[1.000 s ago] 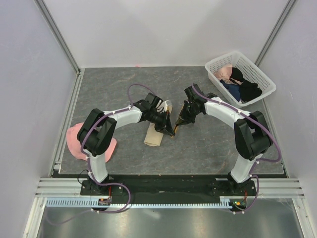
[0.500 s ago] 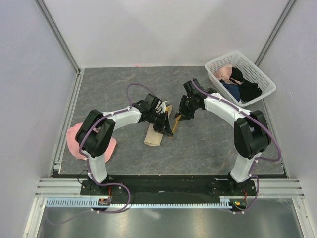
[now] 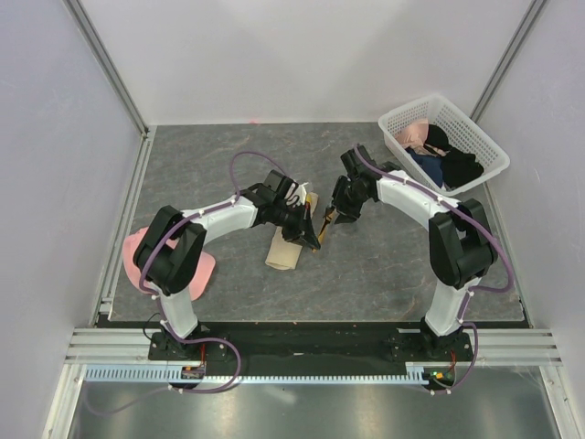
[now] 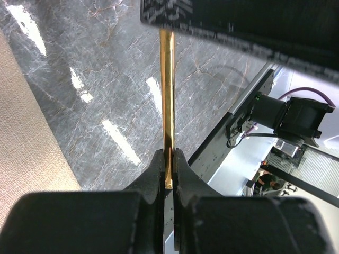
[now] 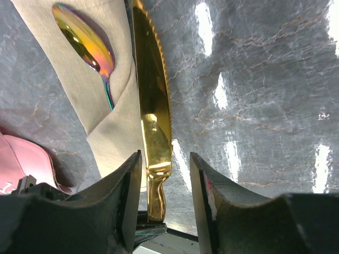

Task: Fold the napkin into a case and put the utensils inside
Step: Pass from the left arm to the right

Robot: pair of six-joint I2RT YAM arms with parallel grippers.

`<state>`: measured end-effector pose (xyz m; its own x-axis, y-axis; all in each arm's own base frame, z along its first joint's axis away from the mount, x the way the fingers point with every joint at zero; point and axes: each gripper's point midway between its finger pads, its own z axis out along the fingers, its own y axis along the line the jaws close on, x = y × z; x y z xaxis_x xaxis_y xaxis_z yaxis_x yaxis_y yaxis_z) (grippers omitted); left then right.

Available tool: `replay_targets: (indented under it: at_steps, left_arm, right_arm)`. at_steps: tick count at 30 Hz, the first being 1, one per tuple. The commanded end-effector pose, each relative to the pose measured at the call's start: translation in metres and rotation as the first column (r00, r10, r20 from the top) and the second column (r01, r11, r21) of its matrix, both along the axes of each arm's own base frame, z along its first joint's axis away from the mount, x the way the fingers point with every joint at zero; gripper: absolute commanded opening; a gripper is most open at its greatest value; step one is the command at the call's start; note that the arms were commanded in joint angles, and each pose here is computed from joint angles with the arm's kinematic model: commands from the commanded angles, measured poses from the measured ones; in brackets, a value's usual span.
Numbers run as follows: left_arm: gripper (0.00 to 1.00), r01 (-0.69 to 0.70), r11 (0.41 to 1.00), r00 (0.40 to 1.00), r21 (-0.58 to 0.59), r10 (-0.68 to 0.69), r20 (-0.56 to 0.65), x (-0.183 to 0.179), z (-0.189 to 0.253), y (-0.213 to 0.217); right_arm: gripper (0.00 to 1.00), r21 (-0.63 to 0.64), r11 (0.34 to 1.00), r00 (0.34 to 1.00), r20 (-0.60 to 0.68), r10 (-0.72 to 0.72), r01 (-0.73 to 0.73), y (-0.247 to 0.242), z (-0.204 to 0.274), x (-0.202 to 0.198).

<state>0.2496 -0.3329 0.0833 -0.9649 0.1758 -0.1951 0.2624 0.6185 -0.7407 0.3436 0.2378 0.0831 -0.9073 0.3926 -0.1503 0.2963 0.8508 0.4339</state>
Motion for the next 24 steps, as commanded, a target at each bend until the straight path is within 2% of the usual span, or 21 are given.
replay_targets:
  at_steps: [1,10,17,19,20,22,24]
  left_arm:
    - [0.02,0.044,0.998,0.997,-0.051,-0.040,0.061,-0.002,0.020,-0.003]
    - [0.02,0.042,0.998,0.998,-0.055,-0.039,0.056,-0.003,0.020,-0.004]
    - [0.02,0.043,0.997,0.998,-0.058,-0.040,0.058,-0.003,0.021,-0.003]
    - [0.02,0.043,0.998,0.997,-0.055,-0.039,0.060,-0.003,0.021,-0.003]
    - [0.02,0.043,0.998,0.997,-0.056,-0.039,0.061,-0.003,0.021,-0.003]
    - [0.02,0.044,0.997,0.997,-0.056,-0.040,0.063,-0.004,0.022,-0.002]
    - [0.02,0.048,0.997,0.997,-0.055,-0.045,0.061,-0.006,0.021,-0.002]
  right_arm:
    - [0.47,0.016,1.000,1.000,0.028,-0.011,0.010,0.002,0.002,0.011]
    - [0.36,0.052,0.999,1.000,0.021,-0.009,0.008,0.009,-0.002,0.013]
    - [0.16,0.071,0.997,1.000,0.016,-0.004,0.002,0.013,-0.002,0.013]
    - [0.18,0.068,0.998,1.000,0.012,-0.008,0.007,0.013,-0.004,0.013]
    - [0.23,0.069,0.998,1.000,0.009,-0.008,0.008,0.013,-0.005,0.013]
    - [0.24,0.068,0.998,1.000,0.008,-0.008,0.008,0.012,-0.005,0.013]
    - [0.14,0.074,0.997,1.000,0.010,-0.006,0.005,0.014,-0.004,0.014]
